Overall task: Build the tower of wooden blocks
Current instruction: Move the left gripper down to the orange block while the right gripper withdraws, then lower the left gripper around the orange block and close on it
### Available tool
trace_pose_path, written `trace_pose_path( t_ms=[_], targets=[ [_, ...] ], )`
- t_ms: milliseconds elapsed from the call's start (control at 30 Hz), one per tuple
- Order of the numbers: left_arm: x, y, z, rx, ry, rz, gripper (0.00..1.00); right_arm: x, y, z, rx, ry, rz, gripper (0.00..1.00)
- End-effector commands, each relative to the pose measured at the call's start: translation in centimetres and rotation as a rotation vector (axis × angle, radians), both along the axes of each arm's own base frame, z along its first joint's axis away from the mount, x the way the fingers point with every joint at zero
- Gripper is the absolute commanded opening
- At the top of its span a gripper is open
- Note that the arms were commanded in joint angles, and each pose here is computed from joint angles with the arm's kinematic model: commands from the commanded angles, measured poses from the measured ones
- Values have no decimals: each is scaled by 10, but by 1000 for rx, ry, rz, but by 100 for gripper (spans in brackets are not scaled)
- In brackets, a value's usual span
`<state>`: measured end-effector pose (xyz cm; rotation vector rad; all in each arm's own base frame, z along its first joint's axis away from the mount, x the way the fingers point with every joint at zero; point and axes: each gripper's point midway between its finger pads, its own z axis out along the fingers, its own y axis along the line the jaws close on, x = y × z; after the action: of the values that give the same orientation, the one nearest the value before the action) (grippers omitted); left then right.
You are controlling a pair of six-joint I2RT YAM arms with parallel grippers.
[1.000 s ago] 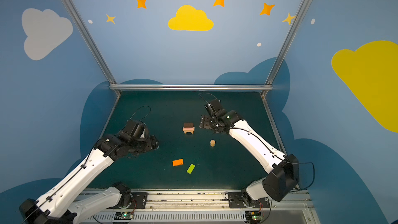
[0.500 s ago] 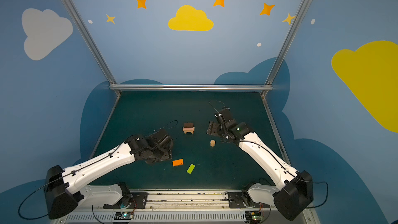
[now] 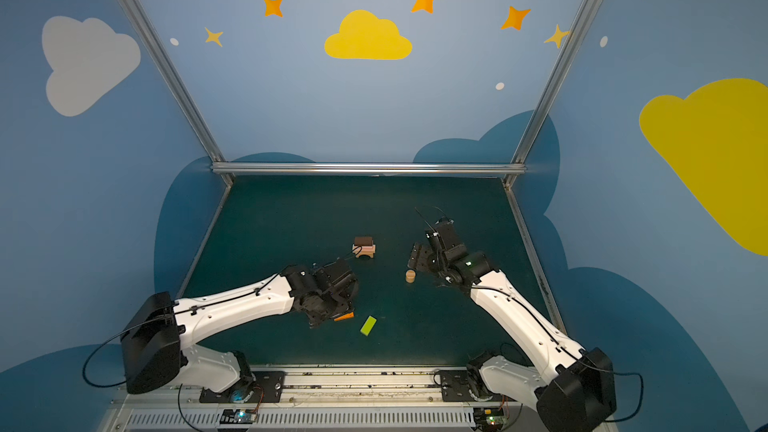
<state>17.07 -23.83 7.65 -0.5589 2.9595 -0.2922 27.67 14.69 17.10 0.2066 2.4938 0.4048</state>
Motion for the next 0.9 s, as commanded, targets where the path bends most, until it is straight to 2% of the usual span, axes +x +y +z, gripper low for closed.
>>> trace_pose_path(
  t_ms=[0,267,600,867],
  targets=[
    [0,-12,-6,-3,29,26,81,1,-5,2,16,-23,-4,89],
    [-1,-22,-22,50,93,27,81,0,-9,-2,50,-15,-4,89],
    [-3,-6,-32,113,100,88,84,-1,-17,-5,69,-14,-17,88],
    [6,2,-35,166,101,71,84,-2,-21,-8,73,-5,-26,89]
  ],
)
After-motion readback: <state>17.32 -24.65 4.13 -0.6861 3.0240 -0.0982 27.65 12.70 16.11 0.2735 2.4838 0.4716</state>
